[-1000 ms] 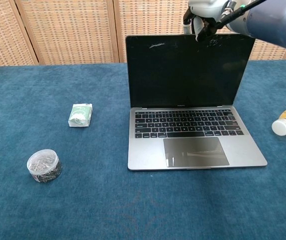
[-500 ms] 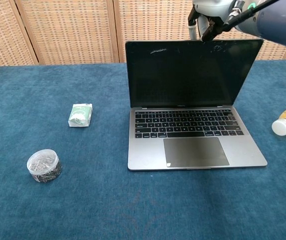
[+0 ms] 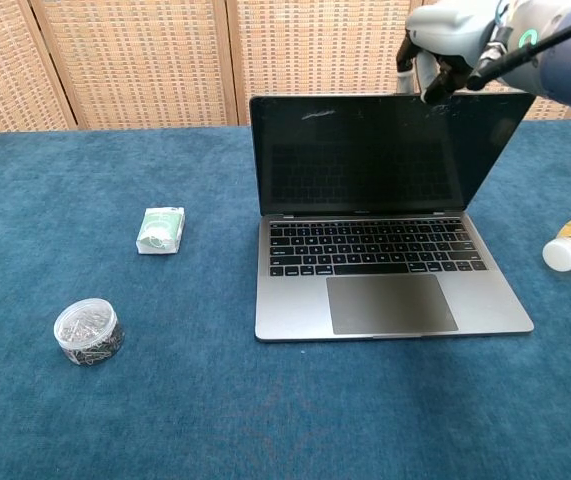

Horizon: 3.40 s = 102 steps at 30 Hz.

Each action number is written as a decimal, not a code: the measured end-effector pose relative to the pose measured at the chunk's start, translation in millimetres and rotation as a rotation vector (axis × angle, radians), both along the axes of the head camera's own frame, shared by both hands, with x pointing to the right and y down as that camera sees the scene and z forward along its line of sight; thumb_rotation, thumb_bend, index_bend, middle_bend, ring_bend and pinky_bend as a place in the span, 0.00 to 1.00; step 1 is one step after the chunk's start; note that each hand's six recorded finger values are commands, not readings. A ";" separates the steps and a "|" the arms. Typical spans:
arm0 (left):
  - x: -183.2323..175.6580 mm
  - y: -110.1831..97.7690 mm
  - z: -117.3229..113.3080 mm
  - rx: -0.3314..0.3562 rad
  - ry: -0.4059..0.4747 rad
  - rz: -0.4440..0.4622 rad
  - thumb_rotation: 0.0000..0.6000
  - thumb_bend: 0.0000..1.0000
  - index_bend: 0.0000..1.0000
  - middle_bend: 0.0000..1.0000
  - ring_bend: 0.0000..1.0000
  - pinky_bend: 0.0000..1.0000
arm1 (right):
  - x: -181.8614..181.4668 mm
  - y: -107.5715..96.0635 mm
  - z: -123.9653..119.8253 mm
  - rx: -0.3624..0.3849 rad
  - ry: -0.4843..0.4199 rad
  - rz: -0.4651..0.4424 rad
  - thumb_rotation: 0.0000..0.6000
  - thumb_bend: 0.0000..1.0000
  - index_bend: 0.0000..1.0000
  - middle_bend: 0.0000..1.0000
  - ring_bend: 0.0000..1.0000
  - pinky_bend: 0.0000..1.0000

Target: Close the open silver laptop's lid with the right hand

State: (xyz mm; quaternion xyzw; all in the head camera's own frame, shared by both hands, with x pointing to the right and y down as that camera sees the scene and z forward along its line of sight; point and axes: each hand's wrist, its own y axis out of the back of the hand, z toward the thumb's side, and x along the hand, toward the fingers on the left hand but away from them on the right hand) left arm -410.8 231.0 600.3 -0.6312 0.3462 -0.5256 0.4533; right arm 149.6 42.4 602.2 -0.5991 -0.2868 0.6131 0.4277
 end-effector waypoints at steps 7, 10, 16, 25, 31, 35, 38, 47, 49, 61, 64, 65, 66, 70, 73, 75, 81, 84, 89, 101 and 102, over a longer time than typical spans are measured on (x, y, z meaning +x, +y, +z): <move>0.5 0.4 0.6 -0.005 0.005 0.005 1.00 0.00 0.00 0.00 0.00 0.00 | 14.9 11.7 -0.3 -0.015 0.023 0.034 1.00 1.00 0.48 0.49 0.21 0.19; 1.2 1.0 1.3 -0.009 0.007 0.010 1.00 0.00 0.00 0.00 0.00 0.00 | 19.7 18.1 -2.2 -0.023 0.022 0.044 1.00 1.00 0.48 0.49 0.21 0.19; 3.1 2.2 0.2 -0.005 0.008 0.017 1.00 0.00 0.00 0.00 0.00 0.00 | 27.2 30.9 -8.0 -0.035 0.012 0.059 1.00 1.00 0.48 0.49 0.21 0.20; 6.5 5.0 0.2 -0.004 0.005 0.031 1.00 0.00 0.00 0.00 0.00 0.00 | 26.7 50.6 -14.9 -0.049 -0.015 0.055 1.00 1.00 0.48 0.49 0.21 0.20; 7.4 5.9 -1.5 0.004 0.006 0.035 1.00 0.00 0.00 0.00 0.00 0.00 | 24.0 65.4 -9.9 -0.079 -0.037 0.055 1.00 1.00 0.48 0.49 0.21 0.20; 6.8 6.0 -1.8 0.004 0.008 0.034 1.00 0.00 0.00 0.00 0.00 0.00 | 23.3 75.5 -2.3 -0.101 -0.051 0.055 1.00 1.00 0.48 0.49 0.21 0.20; 7.0 5.9 -2.1 0.006 0.008 0.034 1.00 0.00 0.00 0.00 0.00 0.00 | 23.5 79.9 3.0 -0.110 -0.057 0.056 1.00 1.00 0.48 0.49 0.21 0.20; 6.8 6.4 0.8 -0.005 0.002 0.034 1.00 0.00 0.00 0.00 0.00 0.00 | 31.0 92.1 22.1 -0.150 -0.067 0.076 1.00 1.00 0.48 0.49 0.21 0.20; 6.8 6.4 2.6 -0.011 0.000 0.035 1.00 0.00 0.00 0.00 0.00 0.00 | 32.7 95.5 25.2 -0.164 -0.074 0.085 1.00 1.00 0.48 0.49 0.21 0.20; 8.0 7.3 3.0 -0.010 -0.005 0.039 1.00 0.00 0.00 0.00 0.00 0.00 | 50.3 112.1 39.7 -0.202 -0.084 0.121 1.00 1.00 0.48 0.49 0.21 0.20; 8.7 8.1 4.4 -0.014 -0.008 0.043 1.00 0.00 0.00 0.00 0.00 0.00 | 54.9 115.5 43.8 -0.215 -0.083 0.130 1.00 1.00 0.48 0.49 0.21 0.20; 8.8 8.1 4.4 -0.014 -0.008 0.044 1.00 0.00 0.00 0.00 0.00 0.00 | 56.1 116.7 45.5 -0.220 -0.084 0.133 1.00 1.00 0.48 0.49 0.21 0.20; 8.9 8.1 4.6 -0.014 -0.009 0.044 1.00 0.00 0.00 0.00 0.00 0.00 | 56.8 117.4 46.7 -0.223 -0.085 0.135 1.00 1.00 0.48 0.49 0.21 0.20; 8.9 7.9 4.9 -0.013 -0.011 0.042 1.00 0.00 0.00 0.00 0.00 0.00 | 59.8 121.0 54.2 -0.240 -0.086 0.140 1.00 1.00 0.48 0.49 0.21 0.20; 8.6 8.0 5.3 -0.013 -0.014 0.042 1.00 0.00 0.00 0.00 0.00 0.00 | 62.6 124.5 62.1 -0.255 -0.091 0.145 1.00 1.00 0.48 0.49 0.21 0.20; 8.6 8.3 5.5 -0.014 -0.015 0.042 1.00 0.00 0.00 0.00 0.00 0.00 | 64.4 127.5 67.0 -0.266 -0.094 0.149 1.00 1.00 0.48 0.49 0.21 0.20; 8.7 8.3 5.4 -0.014 -0.017 0.041 1.00 0.00 0.00 0.00 0.00 0.00 | 70.4 134.6 81.0 -0.285 -0.100 0.153 1.00 1.00 0.48 0.49 0.21 0.20; 8.8 8.5 5.4 -0.015 -0.017 0.041 1.00 0.00 0.00 0.00 0.00 0.00 | 71.0 137.8 85.2 -0.293 -0.102 0.150 1.00 1.00 0.48 0.49 0.21 0.20; 8.7 8.6 5.9 -0.018 -0.018 0.039 1.00 0.00 0.00 0.00 0.00 0.00 | 72.3 142.2 92.8 -0.305 -0.098 0.146 1.00 1.00 0.48 0.49 0.21 0.20; 7.8 7.6 5.5 -0.019 -0.010 0.033 1.00 0.00 0.00 0.00 0.00 0.00 | 74.2 129.9 80.5 -0.237 -0.103 0.128 1.00 0.90 0.47 0.36 0.18 0.20; 7.5 7.3 5.0 -0.018 -0.008 0.031 1.00 0.00 0.00 0.00 0.00 0.00 | 74.3 127.4 76.9 -0.221 -0.104 0.122 1.00 0.84 0.46 0.33 0.17 0.20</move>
